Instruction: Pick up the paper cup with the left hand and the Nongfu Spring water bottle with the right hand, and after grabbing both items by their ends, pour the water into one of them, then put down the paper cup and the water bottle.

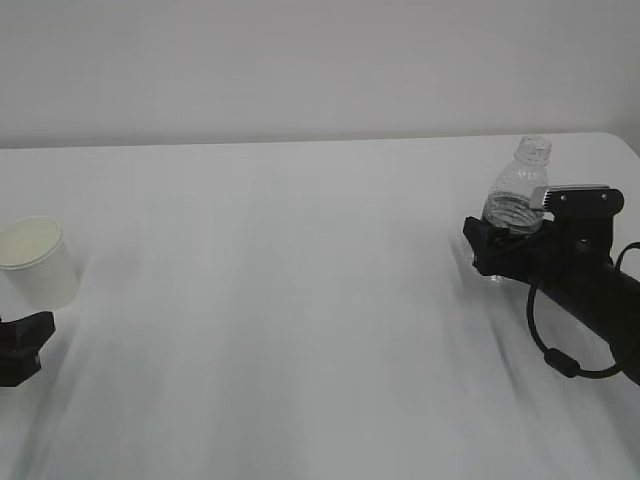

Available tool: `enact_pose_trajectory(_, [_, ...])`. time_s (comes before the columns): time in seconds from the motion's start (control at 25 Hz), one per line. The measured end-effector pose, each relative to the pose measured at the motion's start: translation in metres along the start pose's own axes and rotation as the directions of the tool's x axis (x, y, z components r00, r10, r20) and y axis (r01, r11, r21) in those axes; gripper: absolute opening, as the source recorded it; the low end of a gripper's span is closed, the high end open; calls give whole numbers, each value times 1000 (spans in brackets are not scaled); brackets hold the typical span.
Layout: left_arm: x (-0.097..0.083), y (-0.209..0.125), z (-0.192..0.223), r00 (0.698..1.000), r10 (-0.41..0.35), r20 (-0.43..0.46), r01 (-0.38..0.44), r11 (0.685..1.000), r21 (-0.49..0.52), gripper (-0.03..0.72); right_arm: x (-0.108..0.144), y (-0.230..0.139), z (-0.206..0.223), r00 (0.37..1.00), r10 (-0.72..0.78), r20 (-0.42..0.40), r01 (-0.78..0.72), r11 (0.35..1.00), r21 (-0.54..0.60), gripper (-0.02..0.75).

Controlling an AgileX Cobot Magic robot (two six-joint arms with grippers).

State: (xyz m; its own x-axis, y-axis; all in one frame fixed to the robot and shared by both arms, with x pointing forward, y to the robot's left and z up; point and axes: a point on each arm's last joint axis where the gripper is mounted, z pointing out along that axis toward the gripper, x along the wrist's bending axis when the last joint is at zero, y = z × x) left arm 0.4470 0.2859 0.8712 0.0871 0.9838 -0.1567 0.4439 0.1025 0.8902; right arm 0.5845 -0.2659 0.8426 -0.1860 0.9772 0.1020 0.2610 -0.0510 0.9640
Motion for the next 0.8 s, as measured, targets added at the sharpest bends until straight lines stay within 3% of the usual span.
enact_pose_trajectory(0.2, [0, 0, 0, 1000, 0, 0, 0, 1000, 0, 452, 0, 1, 1, 1000, -1, -2, 1, 1000, -3, 617])
enact_pose_trajectory(0.8, [-1, 0, 0, 1000, 4, 8, -4, 1000, 1, 452, 3, -1, 1, 999, -14, -31, 14, 1000, 2, 427])
